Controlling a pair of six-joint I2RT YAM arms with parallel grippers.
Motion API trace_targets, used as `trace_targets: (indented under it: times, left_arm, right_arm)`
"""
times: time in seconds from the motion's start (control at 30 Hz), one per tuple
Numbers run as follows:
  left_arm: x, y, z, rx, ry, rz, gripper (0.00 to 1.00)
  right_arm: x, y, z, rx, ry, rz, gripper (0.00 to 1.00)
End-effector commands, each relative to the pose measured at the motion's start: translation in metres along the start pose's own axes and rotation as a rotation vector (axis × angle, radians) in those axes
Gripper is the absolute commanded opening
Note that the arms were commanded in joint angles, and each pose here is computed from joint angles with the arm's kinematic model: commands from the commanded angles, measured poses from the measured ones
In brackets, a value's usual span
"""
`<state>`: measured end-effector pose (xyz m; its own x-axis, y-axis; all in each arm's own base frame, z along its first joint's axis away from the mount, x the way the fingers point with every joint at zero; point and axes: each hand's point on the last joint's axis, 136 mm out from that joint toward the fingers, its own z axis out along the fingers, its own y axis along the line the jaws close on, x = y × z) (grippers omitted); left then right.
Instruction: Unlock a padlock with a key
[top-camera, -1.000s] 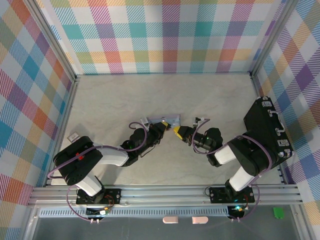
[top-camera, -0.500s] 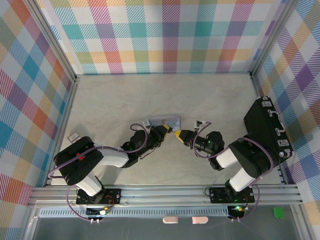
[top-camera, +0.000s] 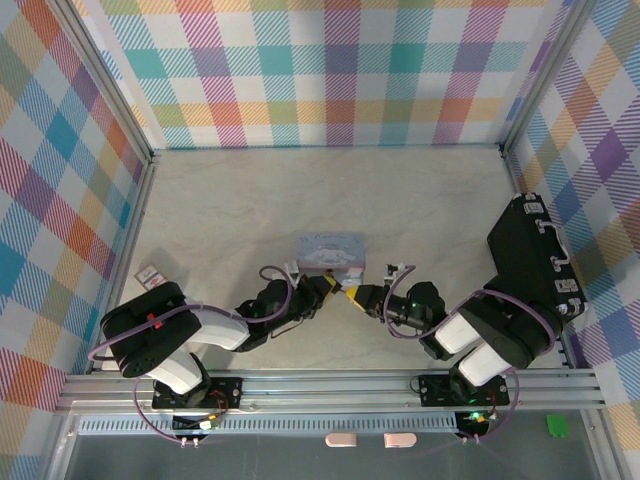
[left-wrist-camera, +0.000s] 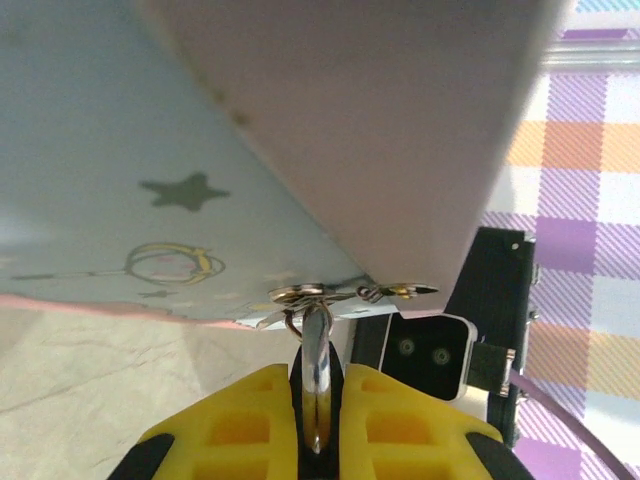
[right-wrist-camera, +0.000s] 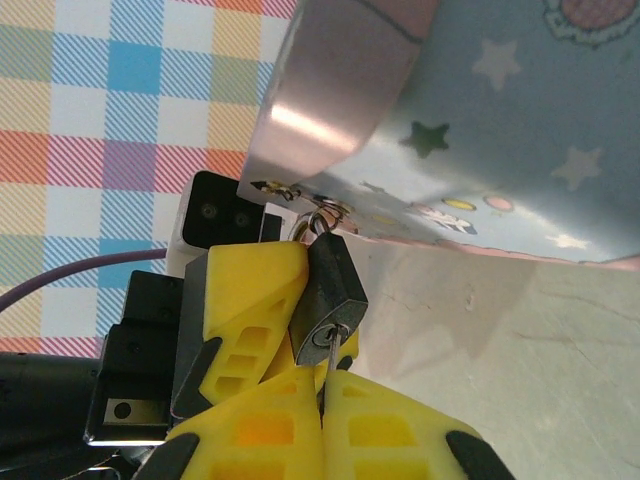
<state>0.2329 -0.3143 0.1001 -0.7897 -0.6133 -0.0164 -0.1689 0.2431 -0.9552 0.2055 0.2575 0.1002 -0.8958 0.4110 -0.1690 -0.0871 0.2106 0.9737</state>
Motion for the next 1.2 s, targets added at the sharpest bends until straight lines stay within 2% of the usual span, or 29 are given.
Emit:
trace_targets:
  times: [0.0, 0.37, 0.53, 0.77, 0.9, 1.17]
  left_arm:
    - [0.033, -0.032, -0.008, 0.129, 0.122, 0.003, 0.00]
    - [0.046, -0.021, 0.003, 0.182, 0.122, -0.087, 0.00]
    - [0.045, -0.051, -0.003, 0.255, 0.092, -0.037, 0.00]
    - [0.047, -0.044, 0.003, 0.241, 0.098, -0.077, 0.00]
    - [0.052, -0.056, 0.008, 0.268, 0.109, -0.078, 0.00]
    - [0.061, -0.071, 0.020, 0.299, 0.126, -0.111, 0.00]
  right_arm:
    - [-0.009, -0.007, -0.003, 0.033, -0.077, -0.028, 0.00]
    - [0.007, -0.024, -0.012, 0.132, -0.101, 0.002, 0.00]
    - [0.007, -0.033, -0.020, 0.189, -0.143, 0.038, 0.00]
    - [0.008, -0.031, -0.035, 0.242, -0.180, 0.047, 0.00]
    - [0.009, -0.033, -0.045, 0.270, -0.196, 0.051, 0.00]
    - [0.006, -0.023, -0.038, 0.222, -0.210, 0.067, 0.00]
